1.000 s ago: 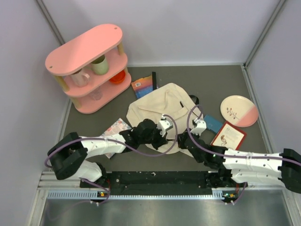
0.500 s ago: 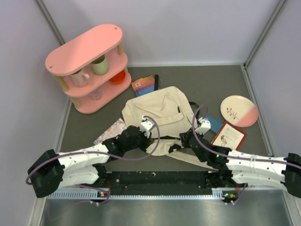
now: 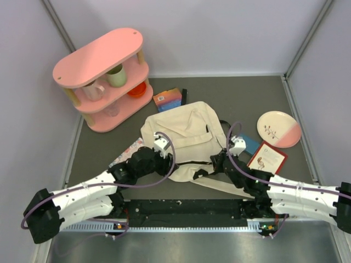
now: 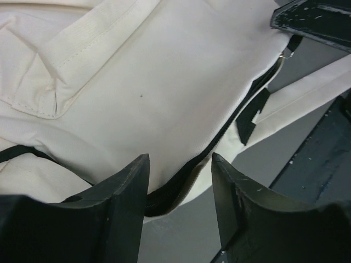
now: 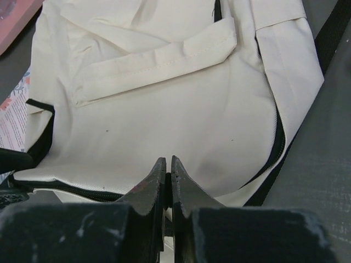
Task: Pack the student bag
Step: Unzip the student bag at the center of the board.
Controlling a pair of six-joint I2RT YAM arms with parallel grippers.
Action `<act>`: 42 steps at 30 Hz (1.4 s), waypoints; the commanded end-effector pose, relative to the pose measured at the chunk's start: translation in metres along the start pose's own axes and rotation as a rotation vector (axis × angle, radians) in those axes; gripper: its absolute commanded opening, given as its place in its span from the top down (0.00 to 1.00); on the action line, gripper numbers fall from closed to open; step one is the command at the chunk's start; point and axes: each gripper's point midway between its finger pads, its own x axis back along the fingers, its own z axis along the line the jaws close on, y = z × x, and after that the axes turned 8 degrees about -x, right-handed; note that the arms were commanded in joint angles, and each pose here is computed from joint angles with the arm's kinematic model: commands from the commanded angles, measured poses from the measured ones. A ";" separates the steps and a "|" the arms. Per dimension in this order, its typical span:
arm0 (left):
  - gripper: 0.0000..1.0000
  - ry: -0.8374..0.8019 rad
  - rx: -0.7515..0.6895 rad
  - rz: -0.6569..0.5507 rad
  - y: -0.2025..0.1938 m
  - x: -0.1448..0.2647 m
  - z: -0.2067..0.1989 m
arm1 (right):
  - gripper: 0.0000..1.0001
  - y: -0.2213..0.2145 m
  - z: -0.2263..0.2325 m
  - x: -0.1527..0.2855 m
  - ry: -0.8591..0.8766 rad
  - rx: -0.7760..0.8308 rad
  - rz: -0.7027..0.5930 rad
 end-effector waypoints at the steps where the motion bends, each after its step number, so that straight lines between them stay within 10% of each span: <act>1: 0.43 -0.089 0.025 -0.095 0.035 0.016 -0.020 | 1.00 0.017 0.023 0.004 0.065 0.019 -0.007; 14: 0.02 -0.246 -0.073 -0.210 0.086 0.035 -0.053 | 1.00 0.012 0.052 0.002 0.099 0.037 0.087; 32: 0.07 -0.355 -0.149 0.150 0.055 -0.075 -0.080 | 1.00 0.036 0.041 0.015 0.023 -0.037 0.039; 34: 0.11 -0.347 -0.138 0.172 0.052 -0.082 -0.079 | 1.00 0.037 0.038 0.013 0.011 -0.042 0.052; 42: 1.00 -0.269 -0.112 0.244 0.032 -0.081 -0.064 | 1.00 0.043 0.004 -0.007 -0.052 -0.081 0.091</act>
